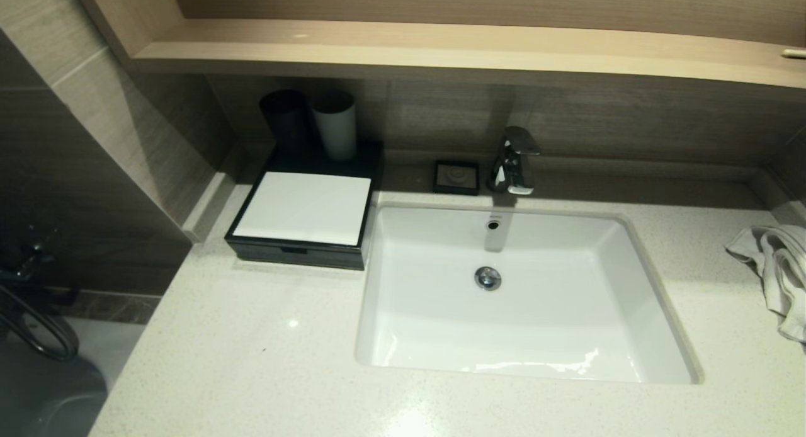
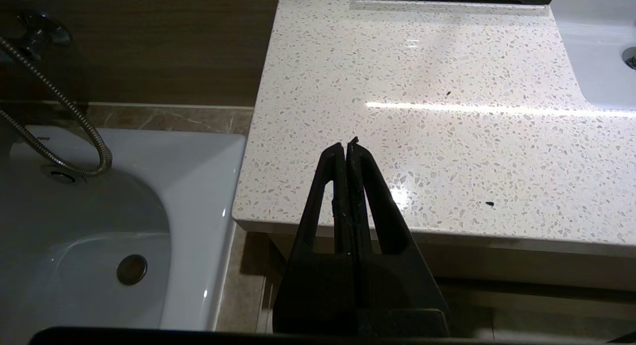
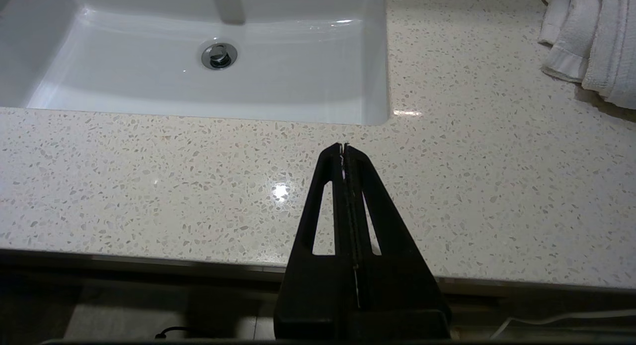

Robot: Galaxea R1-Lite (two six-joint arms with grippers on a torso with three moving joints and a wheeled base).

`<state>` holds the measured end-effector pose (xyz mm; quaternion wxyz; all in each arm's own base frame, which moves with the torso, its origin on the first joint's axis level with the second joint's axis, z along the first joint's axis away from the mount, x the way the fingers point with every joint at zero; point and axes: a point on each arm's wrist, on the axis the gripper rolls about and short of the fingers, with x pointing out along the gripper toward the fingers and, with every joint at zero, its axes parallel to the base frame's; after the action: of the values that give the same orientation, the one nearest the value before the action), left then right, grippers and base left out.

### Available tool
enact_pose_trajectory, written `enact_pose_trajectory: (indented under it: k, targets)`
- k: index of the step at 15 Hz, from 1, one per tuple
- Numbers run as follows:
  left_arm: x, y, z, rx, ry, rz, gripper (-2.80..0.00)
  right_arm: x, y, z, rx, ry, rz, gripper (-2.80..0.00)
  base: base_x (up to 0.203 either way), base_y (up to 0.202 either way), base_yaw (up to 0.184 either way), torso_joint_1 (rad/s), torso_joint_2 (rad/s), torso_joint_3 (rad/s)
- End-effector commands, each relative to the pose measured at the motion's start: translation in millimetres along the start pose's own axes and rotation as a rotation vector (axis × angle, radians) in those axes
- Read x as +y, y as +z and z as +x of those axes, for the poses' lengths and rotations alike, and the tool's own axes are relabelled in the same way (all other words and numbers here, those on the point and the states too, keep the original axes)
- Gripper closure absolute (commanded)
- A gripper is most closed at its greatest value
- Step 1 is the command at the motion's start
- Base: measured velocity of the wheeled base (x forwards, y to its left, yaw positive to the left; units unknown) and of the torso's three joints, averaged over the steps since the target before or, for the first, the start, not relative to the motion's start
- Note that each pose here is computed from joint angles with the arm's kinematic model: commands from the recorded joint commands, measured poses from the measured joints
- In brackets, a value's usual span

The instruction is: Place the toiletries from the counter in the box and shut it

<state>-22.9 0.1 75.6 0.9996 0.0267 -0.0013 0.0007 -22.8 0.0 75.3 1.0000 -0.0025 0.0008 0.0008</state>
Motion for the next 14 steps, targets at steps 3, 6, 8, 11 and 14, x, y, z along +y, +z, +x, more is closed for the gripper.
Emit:
enact_pose_trajectory:
  k: [3, 6, 8, 11, 14]
  targets:
    - [0.0, 0.1, 0.1, 0.001, 0.000, 0.000, 0.00, 0.0, 0.0, 0.0, 0.000, 0.000, 0.000, 0.00, 0.000, 0.000, 0.000, 0.000, 0.00, 0.000]
    - [0.0, 0.1, 0.1, 0.001, 0.000, 0.000, 0.00, 0.0, 0.0, 0.0, 0.000, 0.001, 0.000, 0.00, 0.000, 0.000, 0.000, 0.000, 0.00, 0.000]
    - [0.0, 0.1, 0.1, 0.001, 0.000, 0.000, 0.00, 0.0, 0.0, 0.0, 0.000, -0.002, 0.000, 0.00, 0.000, 0.000, 0.000, 0.000, 0.00, 0.000]
    - [0.0, 0.1, 0.1, 0.001, 0.000, 0.000, 0.00, 0.0, 0.1, 0.0, -0.001, -0.001, -0.001, 0.00, 0.000, 0.000, 0.000, 0.000, 0.00, 0.000]
    - [0.0, 0.1, 0.1, 0.001, 0.000, 0.002, 0.00, 0.0, 0.2, 0.1, 0.000, 0.000, 0.000, 0.00, 0.000, 0.000, 0.000, 0.000, 0.00, 0.000]
